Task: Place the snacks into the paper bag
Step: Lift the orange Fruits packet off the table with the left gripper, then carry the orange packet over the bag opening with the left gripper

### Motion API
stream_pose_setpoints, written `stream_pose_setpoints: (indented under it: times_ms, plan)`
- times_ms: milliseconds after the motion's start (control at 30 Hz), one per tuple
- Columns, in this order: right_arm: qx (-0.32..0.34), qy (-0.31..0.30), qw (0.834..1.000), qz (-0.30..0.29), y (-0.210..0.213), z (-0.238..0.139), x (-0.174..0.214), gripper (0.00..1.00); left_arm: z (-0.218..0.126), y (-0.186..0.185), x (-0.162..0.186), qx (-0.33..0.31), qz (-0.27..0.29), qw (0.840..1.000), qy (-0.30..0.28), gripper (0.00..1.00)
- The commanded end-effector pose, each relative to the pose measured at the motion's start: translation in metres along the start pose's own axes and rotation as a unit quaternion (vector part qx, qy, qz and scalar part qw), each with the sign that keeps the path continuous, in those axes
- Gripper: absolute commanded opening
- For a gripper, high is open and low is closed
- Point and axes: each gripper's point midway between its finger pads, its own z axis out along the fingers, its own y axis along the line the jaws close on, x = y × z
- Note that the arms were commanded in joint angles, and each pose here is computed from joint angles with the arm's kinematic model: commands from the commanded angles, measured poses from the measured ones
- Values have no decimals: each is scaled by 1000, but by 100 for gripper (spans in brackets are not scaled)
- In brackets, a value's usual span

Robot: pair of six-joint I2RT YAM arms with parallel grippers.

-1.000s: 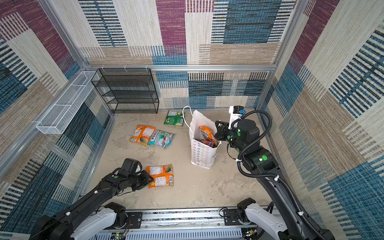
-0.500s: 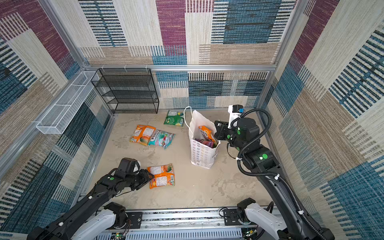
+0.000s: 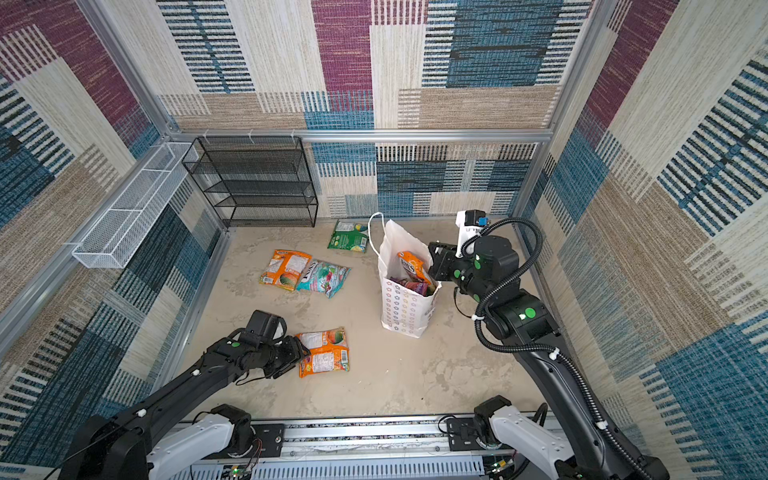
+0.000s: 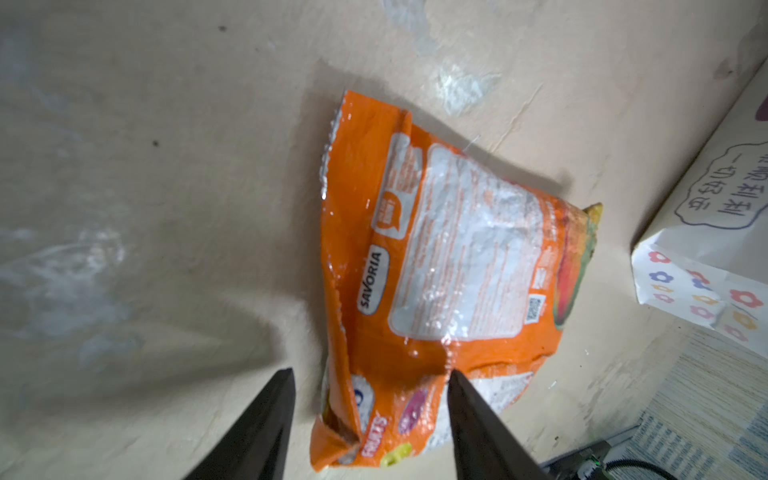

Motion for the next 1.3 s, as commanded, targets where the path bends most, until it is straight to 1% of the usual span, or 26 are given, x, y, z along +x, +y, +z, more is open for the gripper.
stream_pose_setpoints:
  times_ms: [0,100,300,467,533,700,867,933,1067,1267]
  plan:
    - [-16,-10,1000,2,7,0,-6,0,5,-5,-8,3,16,1000,-10,57]
    - [-19,-6,1000,4,8,0,-3,0,10,-5,-9,7,17,1000,-7,53]
    - [-20,-5,1000,5,7,-1,-2,0,22,0,-6,2,10,1000,5,41]
    - [-23,-7,1000,6,8,-1,-2,0,22,-8,-5,20,13,1000,12,26]
    - [-24,-6,1000,6,9,0,-3,0,17,-12,-5,28,15,999,10,22]
    - [-25,-11,1000,1,10,-4,-6,0,-6,-27,-9,57,19,998,-13,12]
    - [-24,-13,1000,-5,13,-7,-11,0,-28,-46,-8,108,15,994,-27,2]
    - [-23,-17,1000,-9,14,-9,-15,0,-39,-55,-8,122,18,992,-27,0]
    - [-23,-23,999,-14,16,-14,-20,0,-69,-77,-9,153,38,987,-33,0]
    - [-30,-15,999,-19,18,-11,-16,0,-130,-115,-14,211,77,972,-66,0]
